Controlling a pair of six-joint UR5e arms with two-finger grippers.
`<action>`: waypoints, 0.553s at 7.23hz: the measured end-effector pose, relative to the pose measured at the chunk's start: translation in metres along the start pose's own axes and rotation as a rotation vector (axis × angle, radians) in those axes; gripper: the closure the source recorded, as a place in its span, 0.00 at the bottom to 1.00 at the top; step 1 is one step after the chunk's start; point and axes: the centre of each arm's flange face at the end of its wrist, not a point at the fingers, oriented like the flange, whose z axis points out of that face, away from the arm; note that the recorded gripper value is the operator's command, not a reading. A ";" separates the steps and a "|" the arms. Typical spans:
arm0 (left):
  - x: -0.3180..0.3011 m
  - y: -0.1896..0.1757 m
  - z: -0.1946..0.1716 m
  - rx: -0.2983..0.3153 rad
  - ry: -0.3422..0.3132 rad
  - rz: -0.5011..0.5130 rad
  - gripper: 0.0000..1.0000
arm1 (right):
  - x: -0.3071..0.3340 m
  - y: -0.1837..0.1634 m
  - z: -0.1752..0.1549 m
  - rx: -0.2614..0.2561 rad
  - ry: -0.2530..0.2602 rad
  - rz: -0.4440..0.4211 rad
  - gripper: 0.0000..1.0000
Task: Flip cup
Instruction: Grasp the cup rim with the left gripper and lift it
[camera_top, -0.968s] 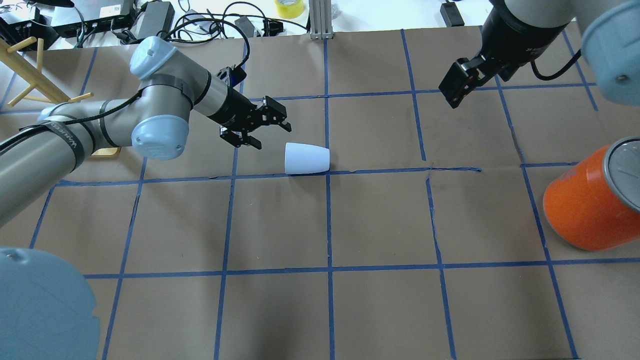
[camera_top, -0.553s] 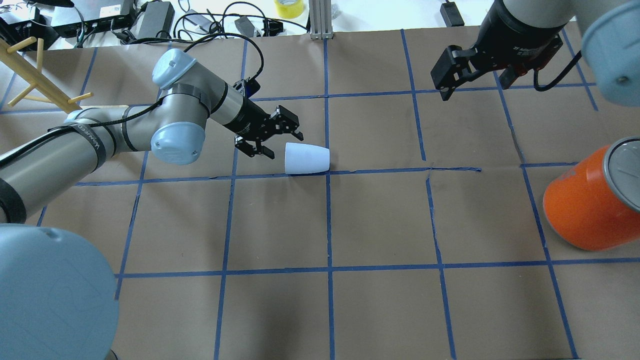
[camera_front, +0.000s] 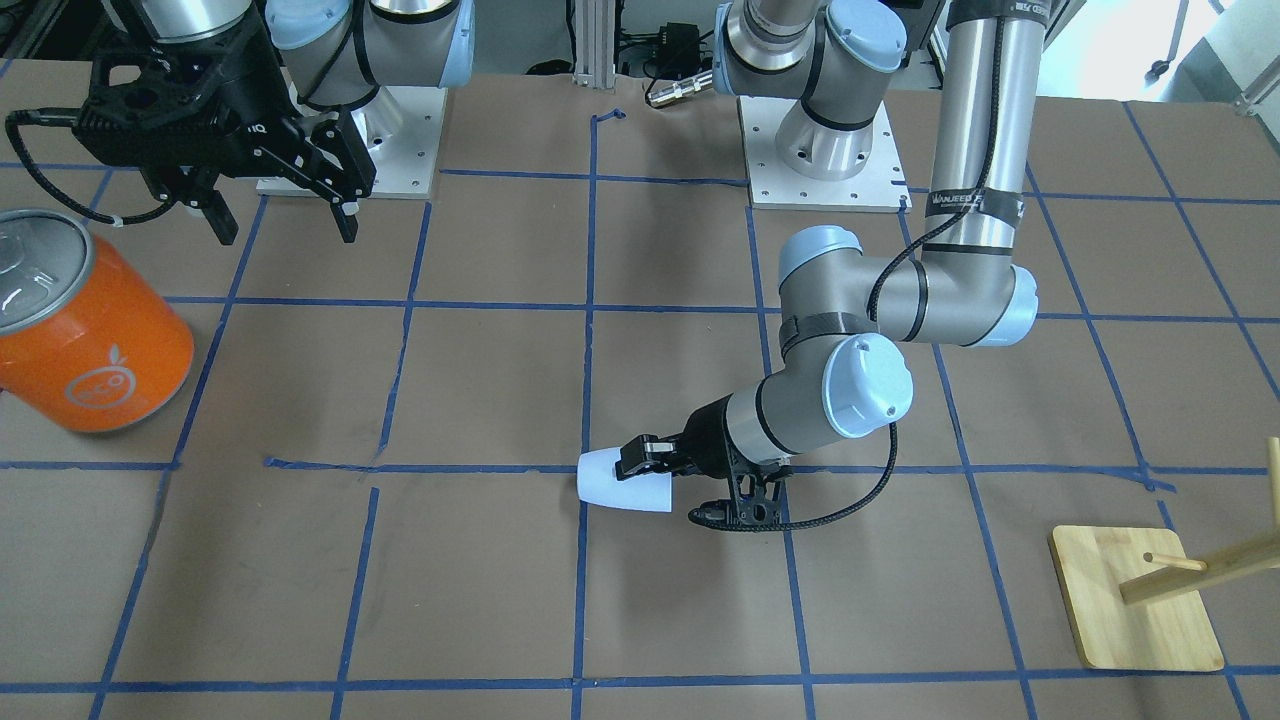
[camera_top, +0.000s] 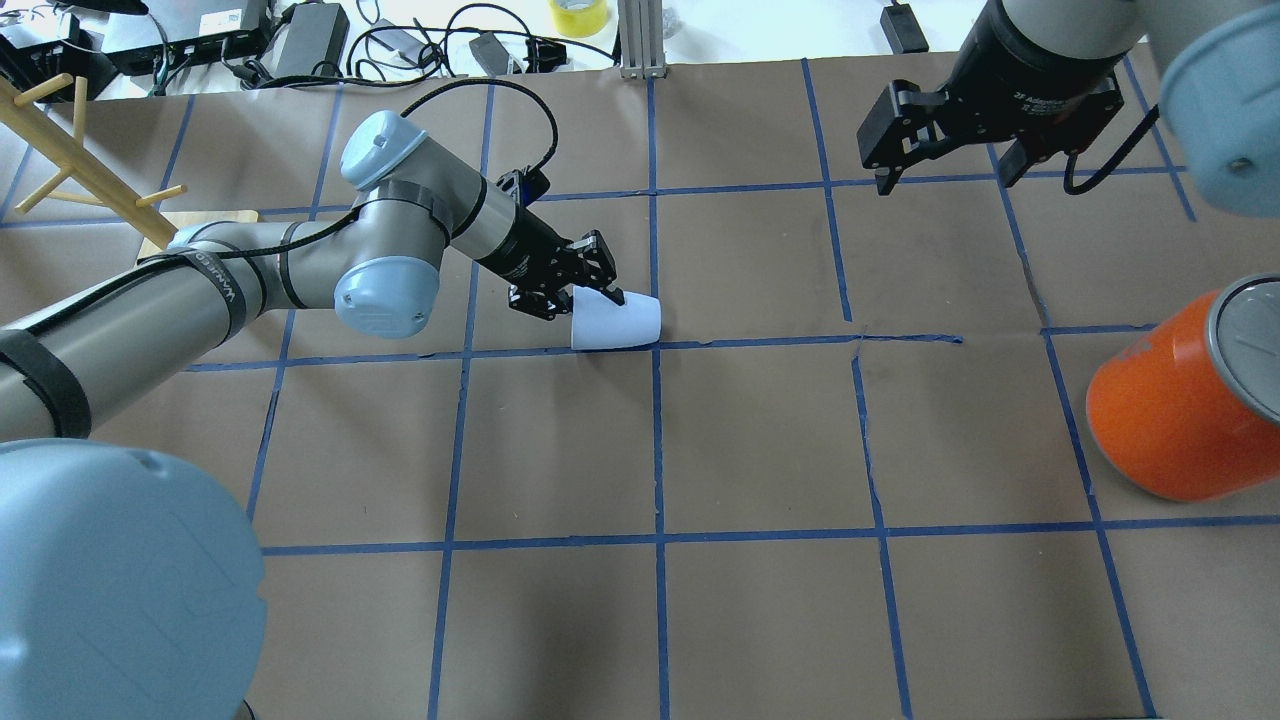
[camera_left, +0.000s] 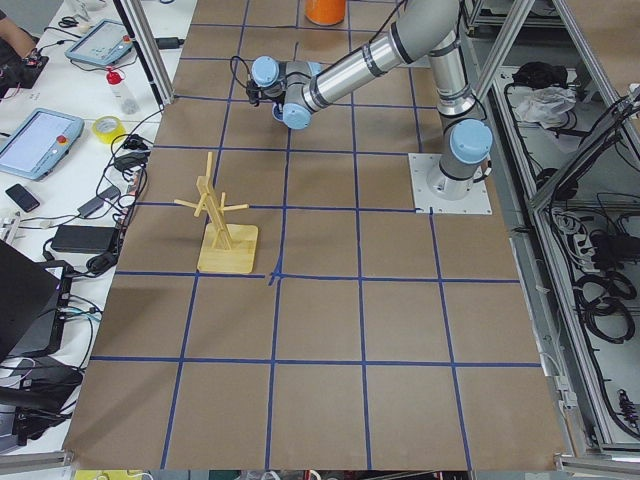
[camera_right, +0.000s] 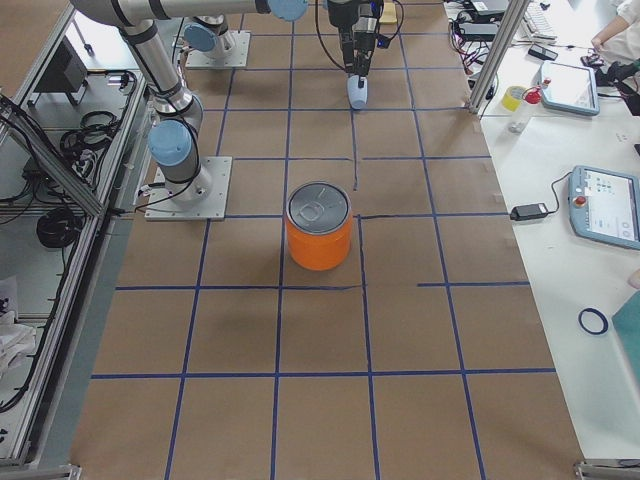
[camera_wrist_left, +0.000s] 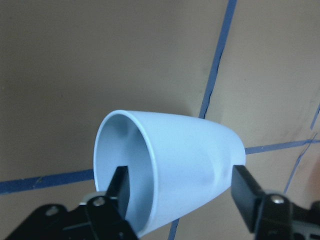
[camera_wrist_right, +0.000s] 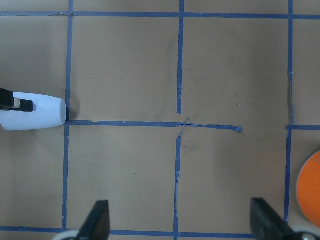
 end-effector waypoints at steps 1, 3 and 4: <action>0.004 -0.002 -0.003 0.004 0.013 -0.045 1.00 | 0.000 0.000 0.001 -0.001 0.001 0.001 0.00; 0.022 -0.014 -0.024 0.047 0.024 -0.143 1.00 | 0.000 0.001 0.001 -0.001 0.003 0.001 0.00; 0.030 -0.019 -0.035 0.074 0.020 -0.173 1.00 | 0.000 0.001 0.001 -0.002 0.004 0.001 0.00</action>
